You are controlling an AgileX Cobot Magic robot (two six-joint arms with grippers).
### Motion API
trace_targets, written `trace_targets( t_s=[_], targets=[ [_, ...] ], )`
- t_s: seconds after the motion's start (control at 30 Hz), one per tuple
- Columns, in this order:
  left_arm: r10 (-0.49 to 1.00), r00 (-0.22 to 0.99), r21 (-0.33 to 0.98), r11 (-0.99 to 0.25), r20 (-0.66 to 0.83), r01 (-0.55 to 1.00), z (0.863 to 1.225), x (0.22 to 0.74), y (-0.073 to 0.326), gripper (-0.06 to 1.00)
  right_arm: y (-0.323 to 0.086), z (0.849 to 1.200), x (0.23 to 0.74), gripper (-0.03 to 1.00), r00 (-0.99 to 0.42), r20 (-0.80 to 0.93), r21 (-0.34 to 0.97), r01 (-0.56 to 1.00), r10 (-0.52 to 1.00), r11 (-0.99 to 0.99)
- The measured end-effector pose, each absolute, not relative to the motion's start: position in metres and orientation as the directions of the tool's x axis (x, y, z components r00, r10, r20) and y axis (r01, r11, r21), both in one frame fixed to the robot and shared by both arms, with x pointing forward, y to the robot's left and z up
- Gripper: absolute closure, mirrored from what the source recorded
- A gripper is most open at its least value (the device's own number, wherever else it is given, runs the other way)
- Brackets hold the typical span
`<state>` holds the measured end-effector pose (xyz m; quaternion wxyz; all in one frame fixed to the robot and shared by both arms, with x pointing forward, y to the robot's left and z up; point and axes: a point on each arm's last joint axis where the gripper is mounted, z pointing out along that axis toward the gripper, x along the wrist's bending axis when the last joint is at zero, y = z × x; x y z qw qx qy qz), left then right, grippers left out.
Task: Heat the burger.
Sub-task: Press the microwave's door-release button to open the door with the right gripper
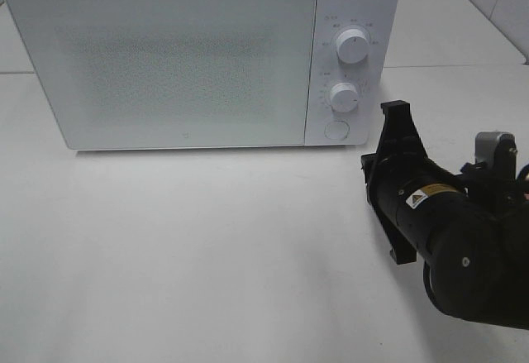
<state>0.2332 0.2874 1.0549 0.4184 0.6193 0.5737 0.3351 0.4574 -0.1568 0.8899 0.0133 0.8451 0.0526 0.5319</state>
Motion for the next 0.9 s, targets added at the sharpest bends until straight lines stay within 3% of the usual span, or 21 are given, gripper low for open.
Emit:
trace_targets(
  t_s=[0.9],
  targets=[
    [0.991, 0.117, 0.903, 0.008, -0.065, 0.430, 1.055, 0.233, 0.287, -0.05, -0.148, 0.867, 0.528, 0.97, 0.437, 0.899, 0.044, -0.007, 0.036, -0.999]
  ],
)
